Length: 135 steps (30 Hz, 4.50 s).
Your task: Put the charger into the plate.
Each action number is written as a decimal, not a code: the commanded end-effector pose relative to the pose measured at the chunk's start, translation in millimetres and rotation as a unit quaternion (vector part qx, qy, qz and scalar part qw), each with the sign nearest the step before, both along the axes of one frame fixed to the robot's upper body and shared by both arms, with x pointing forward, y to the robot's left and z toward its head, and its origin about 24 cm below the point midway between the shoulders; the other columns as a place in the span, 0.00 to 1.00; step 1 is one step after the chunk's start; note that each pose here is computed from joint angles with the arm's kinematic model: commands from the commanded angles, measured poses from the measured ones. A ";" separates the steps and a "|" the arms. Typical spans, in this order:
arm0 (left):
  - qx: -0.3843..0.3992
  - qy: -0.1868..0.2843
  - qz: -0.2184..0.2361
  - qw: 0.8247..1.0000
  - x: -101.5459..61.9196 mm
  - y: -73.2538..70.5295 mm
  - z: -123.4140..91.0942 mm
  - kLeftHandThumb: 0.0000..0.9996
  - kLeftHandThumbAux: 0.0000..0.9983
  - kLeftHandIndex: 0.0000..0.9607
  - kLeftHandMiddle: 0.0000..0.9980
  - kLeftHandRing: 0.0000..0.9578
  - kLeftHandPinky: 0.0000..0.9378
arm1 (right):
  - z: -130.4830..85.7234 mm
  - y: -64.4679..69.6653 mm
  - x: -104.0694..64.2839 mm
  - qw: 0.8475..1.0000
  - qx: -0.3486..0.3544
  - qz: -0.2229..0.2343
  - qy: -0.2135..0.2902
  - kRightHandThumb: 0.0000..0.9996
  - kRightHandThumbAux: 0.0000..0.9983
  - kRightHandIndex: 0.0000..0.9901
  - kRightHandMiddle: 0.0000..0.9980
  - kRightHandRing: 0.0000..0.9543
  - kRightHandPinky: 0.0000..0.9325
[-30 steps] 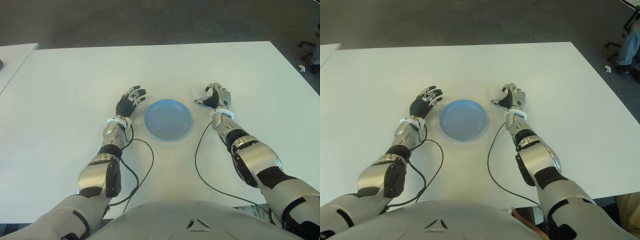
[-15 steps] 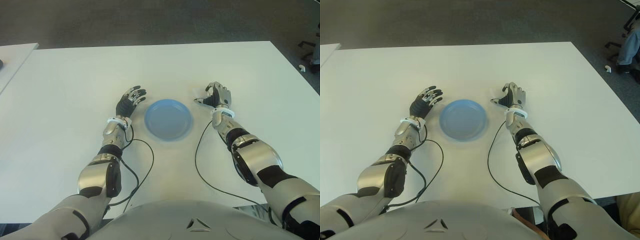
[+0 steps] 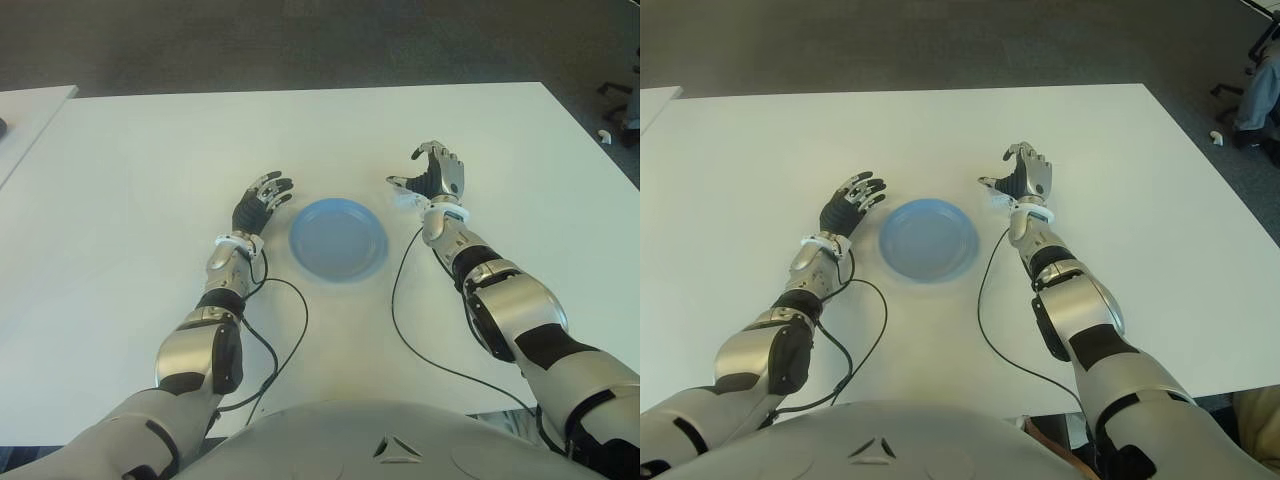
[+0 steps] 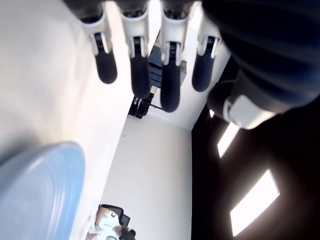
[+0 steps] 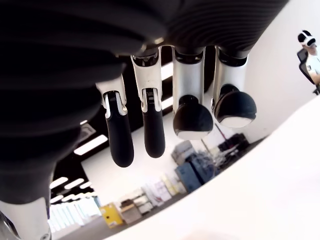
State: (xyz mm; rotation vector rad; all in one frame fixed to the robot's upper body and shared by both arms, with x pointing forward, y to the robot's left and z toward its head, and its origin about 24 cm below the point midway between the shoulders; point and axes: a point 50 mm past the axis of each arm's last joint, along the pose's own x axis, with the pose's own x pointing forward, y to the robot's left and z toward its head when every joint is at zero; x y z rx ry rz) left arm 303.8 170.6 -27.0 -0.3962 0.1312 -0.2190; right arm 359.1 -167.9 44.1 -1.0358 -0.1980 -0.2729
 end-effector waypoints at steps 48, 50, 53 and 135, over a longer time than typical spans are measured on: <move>-0.010 0.038 -0.010 0.999 -7.5 -4.4 -13.0 0.00 0.56 0.28 0.33 0.28 0.23 | -11.6 16.1 6.0 0.985 -0.079 0.069 0.136 0.45 0.34 0.05 0.05 0.05 0.05; -0.009 0.038 -0.010 0.999 -7.6 -4.4 -13.0 0.00 0.56 0.27 0.33 0.28 0.23 | -17.0 15.3 4.1 0.980 -0.095 0.073 0.159 0.43 0.30 0.03 0.03 0.02 0.02; -0.009 0.037 -0.011 0.999 -7.8 -4.6 -12.9 0.00 0.56 0.27 0.33 0.28 0.23 | -22.8 12.8 2.0 0.972 -0.116 0.076 0.188 0.40 0.24 0.01 0.01 0.01 0.01; -0.013 0.035 -0.029 0.999 -8.8 2.0 -12.4 0.00 0.60 0.30 0.37 0.35 0.29 | -39.8 -24.7 -7.7 0.941 -0.125 0.063 0.308 0.15 0.36 0.00 0.00 0.00 0.00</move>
